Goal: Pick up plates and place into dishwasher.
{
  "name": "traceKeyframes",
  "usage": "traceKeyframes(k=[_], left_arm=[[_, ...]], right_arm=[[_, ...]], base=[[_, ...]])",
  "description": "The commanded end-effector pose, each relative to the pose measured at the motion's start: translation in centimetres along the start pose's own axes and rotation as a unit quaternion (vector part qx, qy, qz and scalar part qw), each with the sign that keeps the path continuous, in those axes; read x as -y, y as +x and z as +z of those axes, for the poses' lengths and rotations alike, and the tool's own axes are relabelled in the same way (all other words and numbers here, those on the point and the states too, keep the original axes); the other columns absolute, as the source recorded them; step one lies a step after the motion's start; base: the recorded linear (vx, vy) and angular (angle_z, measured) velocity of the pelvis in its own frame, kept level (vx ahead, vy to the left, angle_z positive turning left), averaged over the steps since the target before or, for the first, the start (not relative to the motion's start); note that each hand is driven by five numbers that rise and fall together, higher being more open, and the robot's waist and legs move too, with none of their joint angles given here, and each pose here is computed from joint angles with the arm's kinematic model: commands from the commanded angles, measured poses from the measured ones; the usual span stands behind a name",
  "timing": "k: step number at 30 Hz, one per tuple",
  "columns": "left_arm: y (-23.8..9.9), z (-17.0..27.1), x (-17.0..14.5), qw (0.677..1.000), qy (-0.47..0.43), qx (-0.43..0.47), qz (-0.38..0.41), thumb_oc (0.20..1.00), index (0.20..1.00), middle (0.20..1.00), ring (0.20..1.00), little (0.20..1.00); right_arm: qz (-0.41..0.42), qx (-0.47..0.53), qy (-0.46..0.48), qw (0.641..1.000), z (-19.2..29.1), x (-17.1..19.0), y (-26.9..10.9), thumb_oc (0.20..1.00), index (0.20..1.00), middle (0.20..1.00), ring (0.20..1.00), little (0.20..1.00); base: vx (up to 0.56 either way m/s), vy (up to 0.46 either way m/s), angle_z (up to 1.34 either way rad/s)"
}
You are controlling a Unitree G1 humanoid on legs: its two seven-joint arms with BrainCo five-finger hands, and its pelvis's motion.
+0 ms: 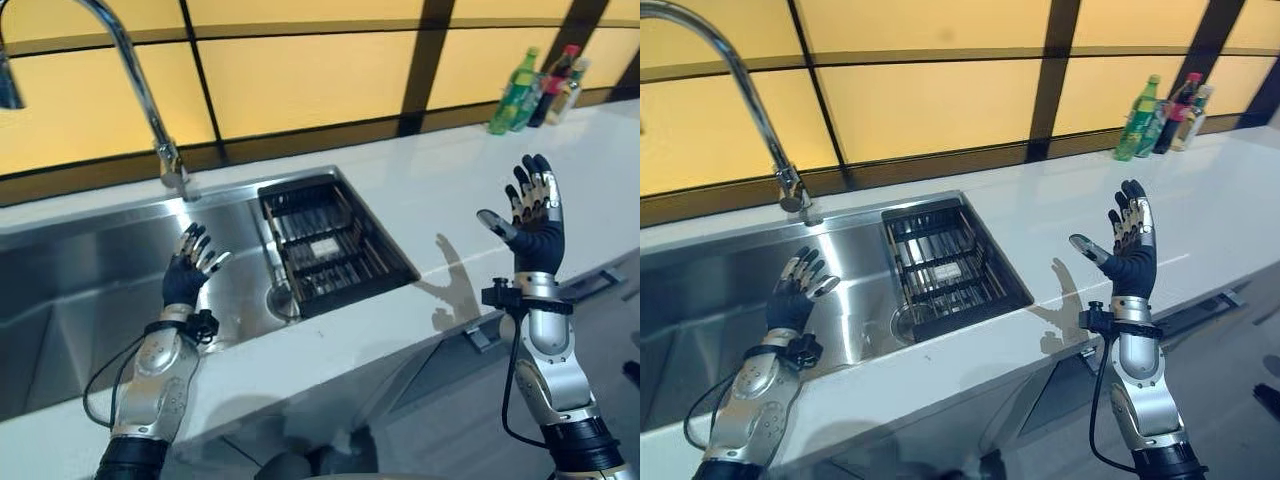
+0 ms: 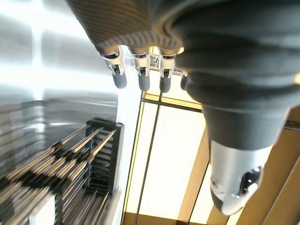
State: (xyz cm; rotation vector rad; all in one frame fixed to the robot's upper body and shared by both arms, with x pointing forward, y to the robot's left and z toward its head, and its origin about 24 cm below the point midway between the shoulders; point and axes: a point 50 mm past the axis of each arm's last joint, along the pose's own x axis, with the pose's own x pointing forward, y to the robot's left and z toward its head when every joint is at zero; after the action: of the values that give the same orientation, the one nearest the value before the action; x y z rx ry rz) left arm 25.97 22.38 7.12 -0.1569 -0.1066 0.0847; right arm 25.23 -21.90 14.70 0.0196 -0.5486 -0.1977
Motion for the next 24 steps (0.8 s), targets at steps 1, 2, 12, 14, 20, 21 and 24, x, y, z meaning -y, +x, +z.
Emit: traceKeyframes(k=[1, 2, 12, 14, 20, 21, 24], left_arm=[[1.5, 3.4, 2.4, 0.995, 0.019, 0.088, -0.046, 1.0, 1.0, 1.0, 1.0, 1.0], [1.6, 3.6, 2.8, 0.994, 0.016, 0.092, -0.049, 1.0, 1.0, 1.0, 1.0, 1.0], [0.8, 4.8, 2.7, 0.991, -0.01, 0.13, -0.02, 1.0, 1.0, 1.0, 1.0, 1.0], [1.0, 4.8, 3.4, 0.991, -0.023, 0.129, -0.032, 1.0, 1.0, 1.0, 1.0, 1.0], [1.9, 4.4, 5.3, 0.989, -0.034, 0.132, -0.056, 1.0, 1.0, 1.0, 1.0, 1.0], [2.0, 4.4, 5.3, 0.989, -0.037, 0.131, -0.054, 1.0, 1.0, 1.0, 1.0, 1.0], [2.0, 4.6, 5.4, 0.989, -0.036, 0.13, -0.055, 1.0, 1.0, 1.0, 1.0, 1.0]], right_arm=[[-0.002, 0.065, 0.012, 0.998, 2.1, -0.7, 2.1, 1.0, 1.0, 1.0, 1.0, 1.0], [-0.001, 0.059, 0.013, 0.998, 2.0, -0.9, 2.1, 1.0, 1.0, 1.0, 1.0, 1.0], [0.067, 0.0, 0.028, 0.997, 1.0, -2.0, 1.6, 1.0, 1.0, 1.0, 1.0, 1.0], [0.073, -0.008, 0.023, 0.997, 0.6, -2.3, 1.5, 1.0, 1.0, 1.0, 1.0, 1.0], [0.066, -0.032, 0.028, 0.997, -0.8, -2.8, 1.6, 1.0, 1.0, 1.0, 1.0, 1.0], [0.067, -0.035, 0.028, 0.997, -0.9, -3.0, 1.6, 1.0, 1.0, 1.0, 1.0, 1.0], [0.07, -0.04, 0.023, 0.997, -1.0, -3.1, 1.3, 1.0, 1.0, 1.0, 1.0, 1.0]], base=[[0.06, -0.2, 0.84], [0.05, -0.216, 0.75], [-0.01, -0.267, 0.54], [-0.11, -0.105, 0.46], [-0.05, 0.03, 0.85], [0.03, 0.061, 0.01], [0.03, 0.054, 0.02]])
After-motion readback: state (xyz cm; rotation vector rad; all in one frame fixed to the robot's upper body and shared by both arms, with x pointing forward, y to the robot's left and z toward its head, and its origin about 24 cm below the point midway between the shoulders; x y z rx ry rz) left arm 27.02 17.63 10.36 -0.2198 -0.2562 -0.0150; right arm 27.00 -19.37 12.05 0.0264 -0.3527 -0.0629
